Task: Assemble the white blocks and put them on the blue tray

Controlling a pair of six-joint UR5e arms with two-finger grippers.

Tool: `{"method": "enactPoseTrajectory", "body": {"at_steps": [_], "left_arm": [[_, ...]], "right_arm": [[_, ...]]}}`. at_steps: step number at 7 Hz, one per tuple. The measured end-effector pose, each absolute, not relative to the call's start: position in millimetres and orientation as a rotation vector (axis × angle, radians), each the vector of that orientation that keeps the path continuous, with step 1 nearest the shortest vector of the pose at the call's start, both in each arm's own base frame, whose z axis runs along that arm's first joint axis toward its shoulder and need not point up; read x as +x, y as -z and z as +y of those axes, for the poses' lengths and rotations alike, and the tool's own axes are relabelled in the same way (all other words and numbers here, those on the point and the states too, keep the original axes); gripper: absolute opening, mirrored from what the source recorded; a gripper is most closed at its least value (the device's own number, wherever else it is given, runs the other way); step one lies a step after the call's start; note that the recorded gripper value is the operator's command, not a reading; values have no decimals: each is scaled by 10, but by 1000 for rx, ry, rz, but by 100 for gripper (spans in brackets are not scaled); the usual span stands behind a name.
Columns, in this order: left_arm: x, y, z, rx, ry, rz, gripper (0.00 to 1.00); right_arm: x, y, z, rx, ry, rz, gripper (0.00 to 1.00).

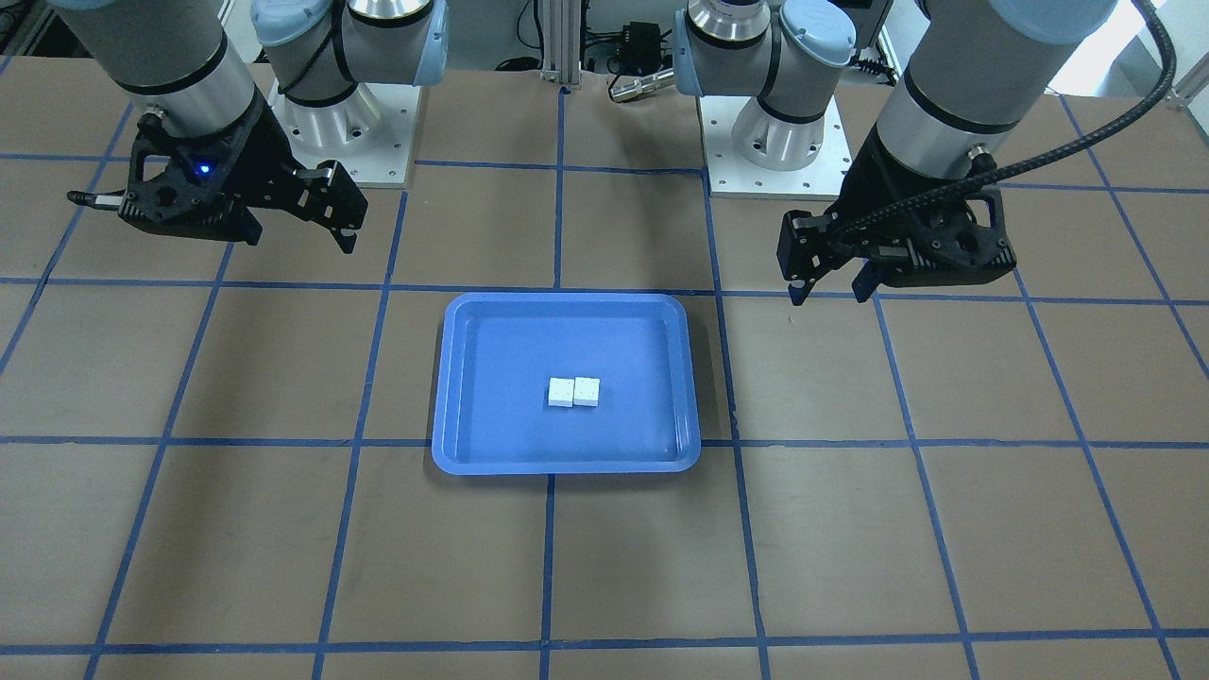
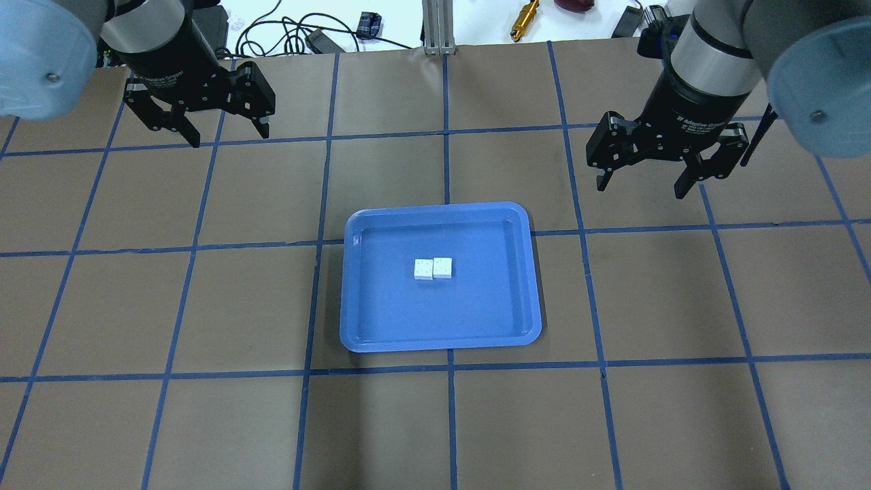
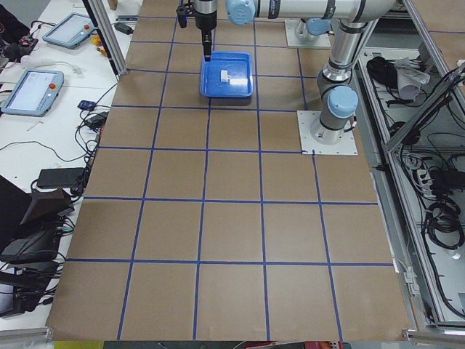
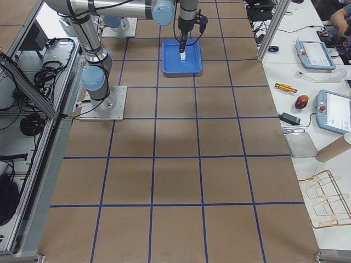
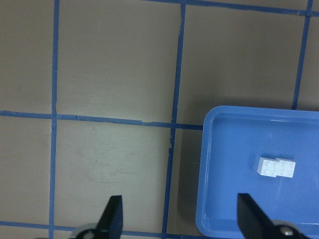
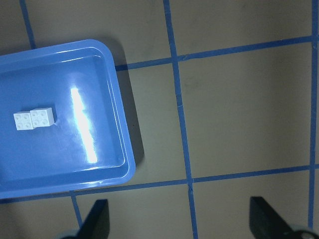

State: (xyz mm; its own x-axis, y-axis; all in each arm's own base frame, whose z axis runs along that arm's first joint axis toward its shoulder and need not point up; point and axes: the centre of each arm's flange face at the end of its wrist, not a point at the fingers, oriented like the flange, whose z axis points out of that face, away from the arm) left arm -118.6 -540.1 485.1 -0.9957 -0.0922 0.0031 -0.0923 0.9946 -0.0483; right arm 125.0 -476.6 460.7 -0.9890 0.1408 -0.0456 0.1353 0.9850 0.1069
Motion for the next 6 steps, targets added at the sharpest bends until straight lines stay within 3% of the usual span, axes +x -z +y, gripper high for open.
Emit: {"method": "enactPoseTrajectory", "body": {"at_steps": [3, 6], "left_arm": [[-1242, -4902, -5335, 126, -94, -3141, 100], [-1260, -4992, -5261, 137, -112, -3138, 100]], "right_arm": [[1226, -4757, -4761, 338, -229, 3078, 100], [1193, -4767, -4798, 361, -166, 3152, 100]]}}
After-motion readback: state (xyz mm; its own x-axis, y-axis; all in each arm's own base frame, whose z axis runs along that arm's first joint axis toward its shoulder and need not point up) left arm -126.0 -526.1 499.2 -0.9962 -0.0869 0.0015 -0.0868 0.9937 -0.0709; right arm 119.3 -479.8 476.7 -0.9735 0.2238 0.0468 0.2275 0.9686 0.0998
